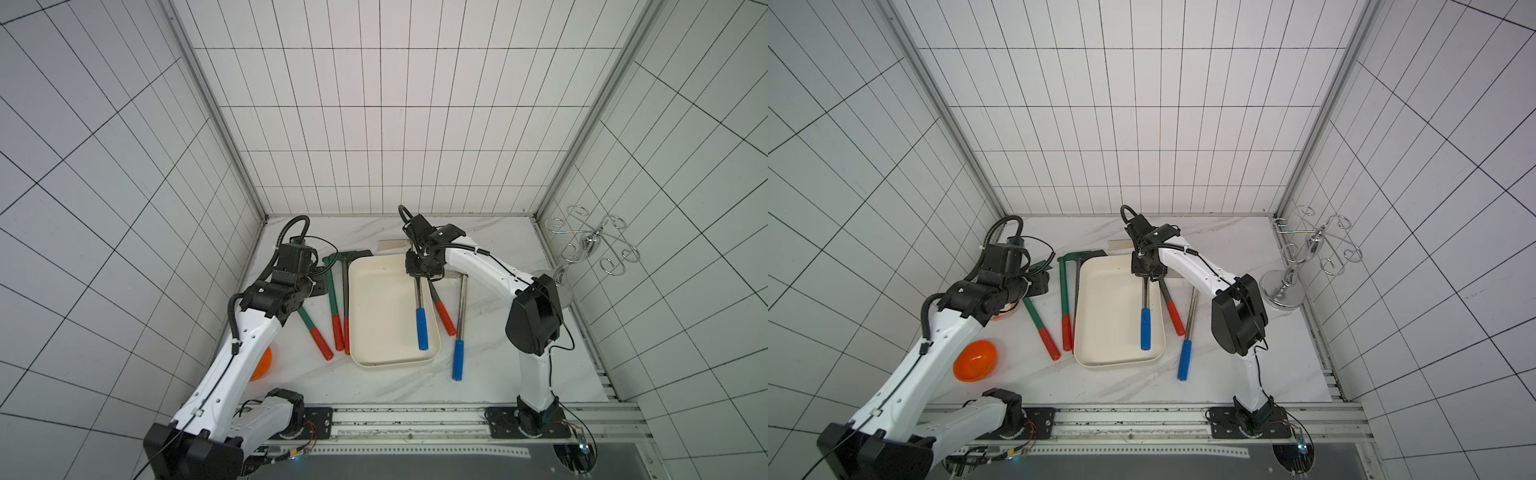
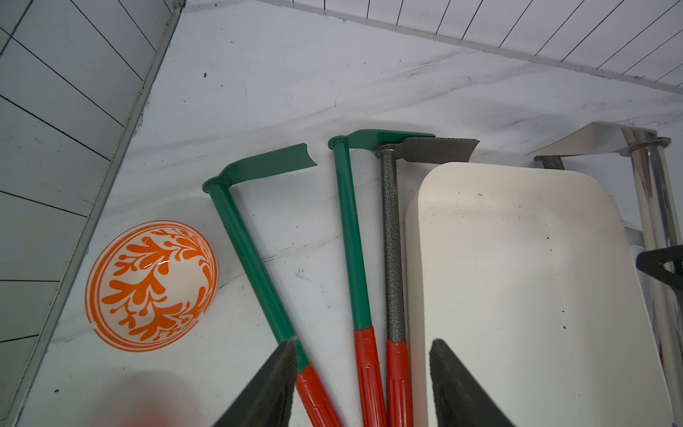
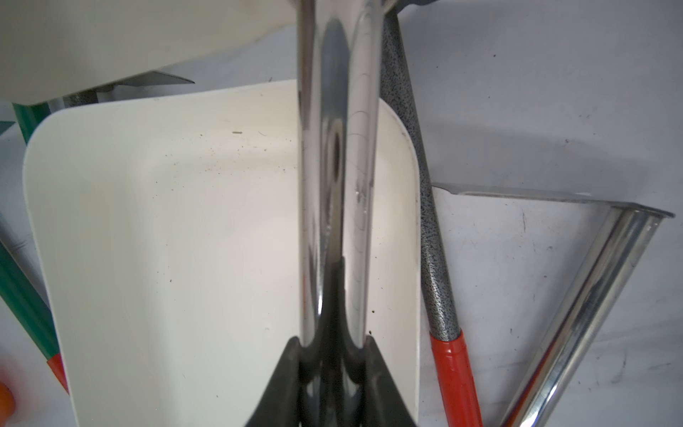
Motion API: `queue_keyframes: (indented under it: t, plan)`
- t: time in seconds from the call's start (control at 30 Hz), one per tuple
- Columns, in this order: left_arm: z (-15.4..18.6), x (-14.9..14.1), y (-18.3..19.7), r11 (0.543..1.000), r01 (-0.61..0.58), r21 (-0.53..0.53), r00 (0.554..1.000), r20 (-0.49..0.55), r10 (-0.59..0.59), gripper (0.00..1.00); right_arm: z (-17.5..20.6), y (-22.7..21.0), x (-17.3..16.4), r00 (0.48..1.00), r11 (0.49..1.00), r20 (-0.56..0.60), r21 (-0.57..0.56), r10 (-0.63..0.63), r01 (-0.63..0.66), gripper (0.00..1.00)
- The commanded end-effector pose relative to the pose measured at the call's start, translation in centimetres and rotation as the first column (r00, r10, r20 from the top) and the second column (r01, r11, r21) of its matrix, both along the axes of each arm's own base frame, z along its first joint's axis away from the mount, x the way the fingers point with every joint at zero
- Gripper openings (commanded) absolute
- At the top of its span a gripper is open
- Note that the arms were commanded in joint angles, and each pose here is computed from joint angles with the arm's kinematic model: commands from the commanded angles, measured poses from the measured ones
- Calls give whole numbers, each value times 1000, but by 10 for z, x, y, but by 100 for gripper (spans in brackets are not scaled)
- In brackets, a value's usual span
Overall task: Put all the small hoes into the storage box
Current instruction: Place the hoe in the storage box.
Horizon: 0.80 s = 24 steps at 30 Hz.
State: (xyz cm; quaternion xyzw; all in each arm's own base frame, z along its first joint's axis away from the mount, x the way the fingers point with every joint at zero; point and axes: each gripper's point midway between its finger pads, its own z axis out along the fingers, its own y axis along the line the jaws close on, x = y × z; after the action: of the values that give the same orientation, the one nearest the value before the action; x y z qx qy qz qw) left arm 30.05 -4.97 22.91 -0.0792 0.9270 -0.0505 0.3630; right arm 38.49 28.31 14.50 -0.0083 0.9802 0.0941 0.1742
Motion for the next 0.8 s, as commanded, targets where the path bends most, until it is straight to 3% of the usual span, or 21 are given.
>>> queue_keyframes:
  t: [0.0,0.77]
  plan:
    - [7,0,0,1000,-6,-11,1000,19,7,60,10,14,9,999,998,44,62,-22,19,0]
    - [2,-3,1,1000,-9,-7,1000,12,9,60,-36,10,-12,1000,1000,-18,4,17,-17,0]
